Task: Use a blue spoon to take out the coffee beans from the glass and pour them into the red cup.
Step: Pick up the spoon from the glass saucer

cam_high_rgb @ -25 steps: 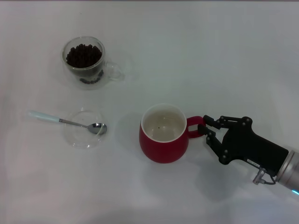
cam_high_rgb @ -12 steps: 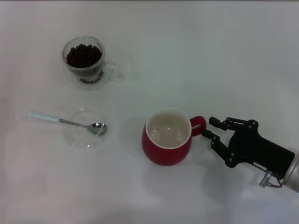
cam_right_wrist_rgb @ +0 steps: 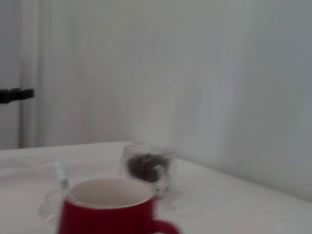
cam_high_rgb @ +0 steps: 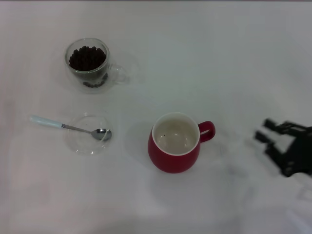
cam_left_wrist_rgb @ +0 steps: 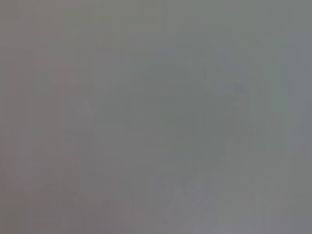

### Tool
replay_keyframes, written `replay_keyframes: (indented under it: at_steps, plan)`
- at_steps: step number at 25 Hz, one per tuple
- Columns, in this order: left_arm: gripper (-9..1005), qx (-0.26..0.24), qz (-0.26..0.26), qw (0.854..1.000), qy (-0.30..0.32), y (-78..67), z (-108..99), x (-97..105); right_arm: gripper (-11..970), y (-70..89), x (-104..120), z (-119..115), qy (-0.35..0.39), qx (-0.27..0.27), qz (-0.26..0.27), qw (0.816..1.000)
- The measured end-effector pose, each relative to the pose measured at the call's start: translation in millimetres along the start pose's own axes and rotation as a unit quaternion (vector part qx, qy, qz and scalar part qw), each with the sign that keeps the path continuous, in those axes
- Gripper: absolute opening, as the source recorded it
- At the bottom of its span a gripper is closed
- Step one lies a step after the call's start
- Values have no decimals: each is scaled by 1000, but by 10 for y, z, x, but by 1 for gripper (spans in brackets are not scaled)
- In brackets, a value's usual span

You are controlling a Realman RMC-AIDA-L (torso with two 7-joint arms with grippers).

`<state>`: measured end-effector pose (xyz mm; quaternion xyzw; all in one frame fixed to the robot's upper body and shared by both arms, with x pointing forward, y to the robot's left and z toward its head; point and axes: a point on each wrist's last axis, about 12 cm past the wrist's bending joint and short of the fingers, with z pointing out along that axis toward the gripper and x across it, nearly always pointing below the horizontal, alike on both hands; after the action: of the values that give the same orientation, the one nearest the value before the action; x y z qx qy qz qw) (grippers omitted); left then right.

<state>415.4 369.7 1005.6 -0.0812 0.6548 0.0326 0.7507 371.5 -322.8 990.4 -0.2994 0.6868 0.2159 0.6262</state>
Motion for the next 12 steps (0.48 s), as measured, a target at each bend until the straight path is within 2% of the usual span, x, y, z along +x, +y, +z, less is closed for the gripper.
replay_keyframes:
  at_steps: [3, 5, 7, 10, 12]
  plan:
    - [627, 17, -64, 998, 7, -92, -17, 29, 302, -126, -73, -189, -18, 34, -7, 999]
    - [627, 46, -125, 991, 21, -192, -39, 59, 302, -237, -124, -303, -26, 56, -18, 998]
    - [627, 73, -182, 980, 37, -281, -60, 84, 303, -328, -157, -364, -28, 73, -28, 997]
    - [628, 109, -266, 955, 67, -434, -122, 125, 303, -492, -211, -426, -31, 101, -48, 993]
    - [627, 127, -304, 940, 86, -520, -185, 151, 303, -596, -240, -436, -29, 112, -58, 992]
